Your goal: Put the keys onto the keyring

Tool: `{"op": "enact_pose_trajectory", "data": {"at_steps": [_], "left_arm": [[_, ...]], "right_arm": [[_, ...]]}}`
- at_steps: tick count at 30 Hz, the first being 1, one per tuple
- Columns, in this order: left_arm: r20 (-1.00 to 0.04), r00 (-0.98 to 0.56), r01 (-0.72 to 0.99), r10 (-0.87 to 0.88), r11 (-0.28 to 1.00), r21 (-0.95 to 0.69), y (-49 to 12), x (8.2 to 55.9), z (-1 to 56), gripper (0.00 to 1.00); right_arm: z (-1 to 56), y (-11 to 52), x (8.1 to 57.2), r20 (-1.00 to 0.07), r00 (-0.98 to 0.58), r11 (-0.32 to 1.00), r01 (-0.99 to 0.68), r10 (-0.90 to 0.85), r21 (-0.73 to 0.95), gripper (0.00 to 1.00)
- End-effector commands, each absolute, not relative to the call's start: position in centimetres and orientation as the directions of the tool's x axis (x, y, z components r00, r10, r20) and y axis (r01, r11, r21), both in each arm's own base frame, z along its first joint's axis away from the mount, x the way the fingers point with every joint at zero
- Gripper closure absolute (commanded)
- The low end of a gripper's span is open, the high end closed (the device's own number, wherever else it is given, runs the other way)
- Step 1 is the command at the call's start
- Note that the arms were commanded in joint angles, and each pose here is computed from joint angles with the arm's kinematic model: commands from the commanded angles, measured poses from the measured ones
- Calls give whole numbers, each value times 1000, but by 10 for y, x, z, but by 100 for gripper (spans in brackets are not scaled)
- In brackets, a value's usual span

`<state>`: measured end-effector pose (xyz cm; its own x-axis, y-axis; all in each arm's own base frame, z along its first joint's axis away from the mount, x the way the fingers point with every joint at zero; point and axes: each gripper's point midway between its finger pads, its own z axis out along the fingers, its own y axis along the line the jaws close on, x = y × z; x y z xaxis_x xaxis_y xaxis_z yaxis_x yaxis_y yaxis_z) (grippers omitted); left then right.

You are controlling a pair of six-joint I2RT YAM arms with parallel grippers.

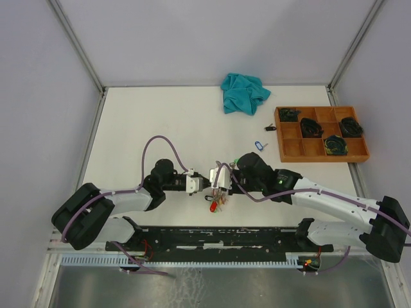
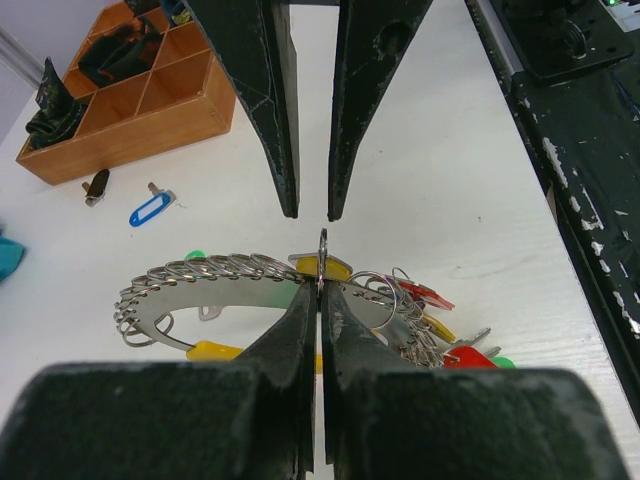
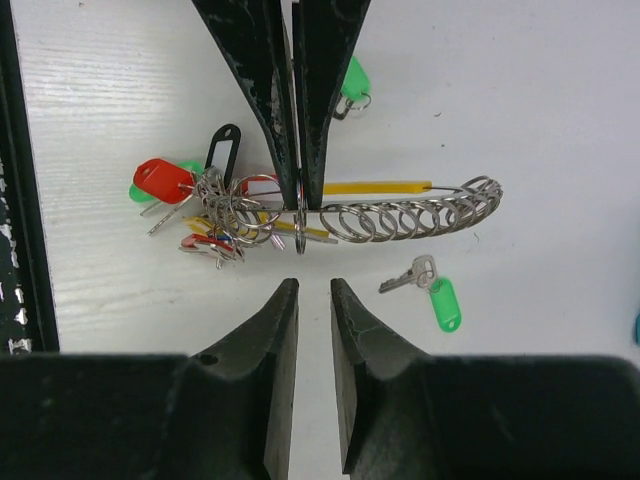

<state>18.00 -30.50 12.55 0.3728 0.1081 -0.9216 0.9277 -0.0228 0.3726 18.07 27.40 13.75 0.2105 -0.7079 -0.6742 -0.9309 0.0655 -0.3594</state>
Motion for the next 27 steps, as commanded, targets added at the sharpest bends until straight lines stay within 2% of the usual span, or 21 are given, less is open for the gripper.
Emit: {"op": "enact_pose_trajectory", "data": {"at_steps": [1,17,23,26,27], "left_arm": [[-897,441,897,29,-6,441,-310,181,153,97],[-898,439,899,20,-9,439,-311,180,155,97],[-899,438,899,18,-10,438,-311,179,156,97],[-899,437,900,19,-10,436,-311,180,156,97],[-900,434,901,21,-11,434,-311,180,155,97]], "right_arm": [[146,280,182,-714,210,86,-931,-668,-354,73],[149,294,182,-749,222,72,-938,-624,-338,75],[148,292,184,-744,218,79,-937,-632,-341,86],[151,293,184,-747,223,79,-935,-626,-345,98],[152,293,184,-749,222,83,-935,-624,-346,99]]}}
